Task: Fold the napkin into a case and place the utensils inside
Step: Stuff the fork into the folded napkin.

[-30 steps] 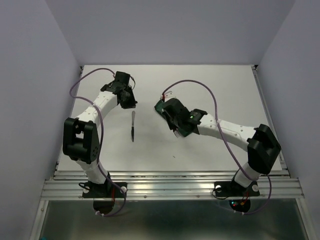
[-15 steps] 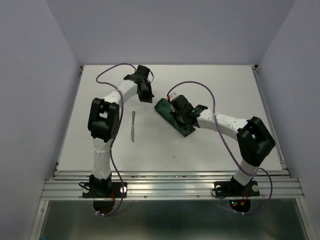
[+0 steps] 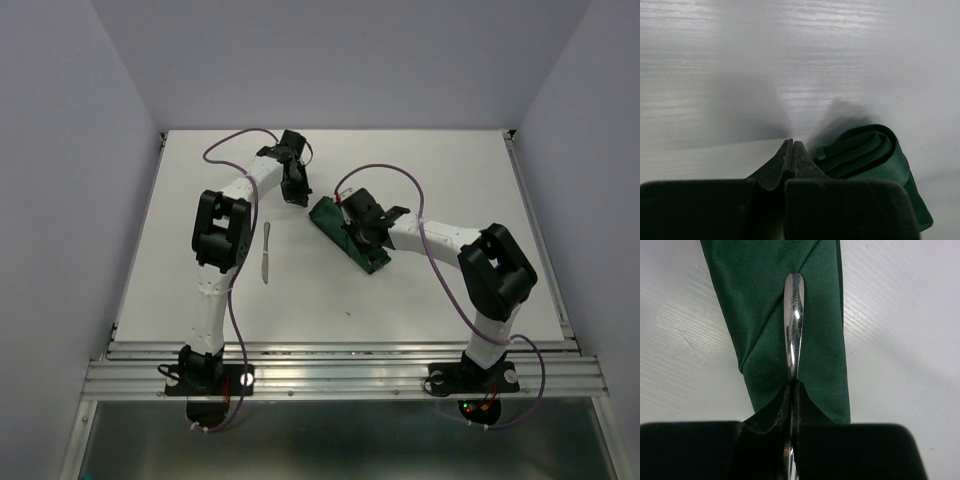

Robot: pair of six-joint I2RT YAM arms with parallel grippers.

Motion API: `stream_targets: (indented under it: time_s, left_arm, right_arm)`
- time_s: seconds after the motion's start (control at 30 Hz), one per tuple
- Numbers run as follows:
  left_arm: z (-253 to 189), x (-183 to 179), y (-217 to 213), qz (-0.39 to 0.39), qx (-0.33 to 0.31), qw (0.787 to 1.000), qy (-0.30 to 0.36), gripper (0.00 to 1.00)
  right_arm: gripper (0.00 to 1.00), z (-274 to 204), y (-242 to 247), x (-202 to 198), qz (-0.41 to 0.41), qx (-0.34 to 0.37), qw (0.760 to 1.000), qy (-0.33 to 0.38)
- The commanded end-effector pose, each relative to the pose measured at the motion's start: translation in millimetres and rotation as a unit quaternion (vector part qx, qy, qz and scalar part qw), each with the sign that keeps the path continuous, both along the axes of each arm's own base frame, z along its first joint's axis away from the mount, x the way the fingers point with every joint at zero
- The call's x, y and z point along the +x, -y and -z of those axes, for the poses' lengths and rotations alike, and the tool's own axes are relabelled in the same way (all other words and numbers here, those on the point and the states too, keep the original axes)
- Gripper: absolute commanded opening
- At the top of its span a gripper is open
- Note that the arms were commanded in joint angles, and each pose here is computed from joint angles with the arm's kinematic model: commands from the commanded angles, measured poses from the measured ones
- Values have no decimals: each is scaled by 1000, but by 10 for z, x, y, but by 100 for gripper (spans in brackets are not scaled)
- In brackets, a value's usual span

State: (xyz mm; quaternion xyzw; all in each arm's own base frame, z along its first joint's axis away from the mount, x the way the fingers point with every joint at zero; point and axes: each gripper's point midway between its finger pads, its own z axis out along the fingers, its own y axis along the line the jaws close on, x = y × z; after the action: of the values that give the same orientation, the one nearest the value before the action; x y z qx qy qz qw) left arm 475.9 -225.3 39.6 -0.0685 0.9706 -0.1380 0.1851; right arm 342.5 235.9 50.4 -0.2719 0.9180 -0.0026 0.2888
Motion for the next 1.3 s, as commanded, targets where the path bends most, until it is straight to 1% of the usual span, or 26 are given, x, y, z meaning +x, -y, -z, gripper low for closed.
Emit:
stream_targets:
  time_s: [0.0,0.3,0.33,0.7,1.27]
  left_arm:
    - [-129,75,84,9,-5,1000,10,0]
    - [-35,94,114,4,-8,1000,3,0]
    - [-35,97,131,5,-10,1000,4,0]
    - [-1,152,272,5,-4,1000,10,0]
    - [190,136,314,17,2,1000,-5,0]
  right_arm:
    - [1,-150,-43,80,-5,16,1000,14]
    - [1,-100,69,109,7,13,1000,7]
    - [1,-84,79,112,-5,4,1000,8]
    - [1,-1,-54,220,-40,-1,999,1]
    - [1,-96,-240,504,-70,-2,997,33]
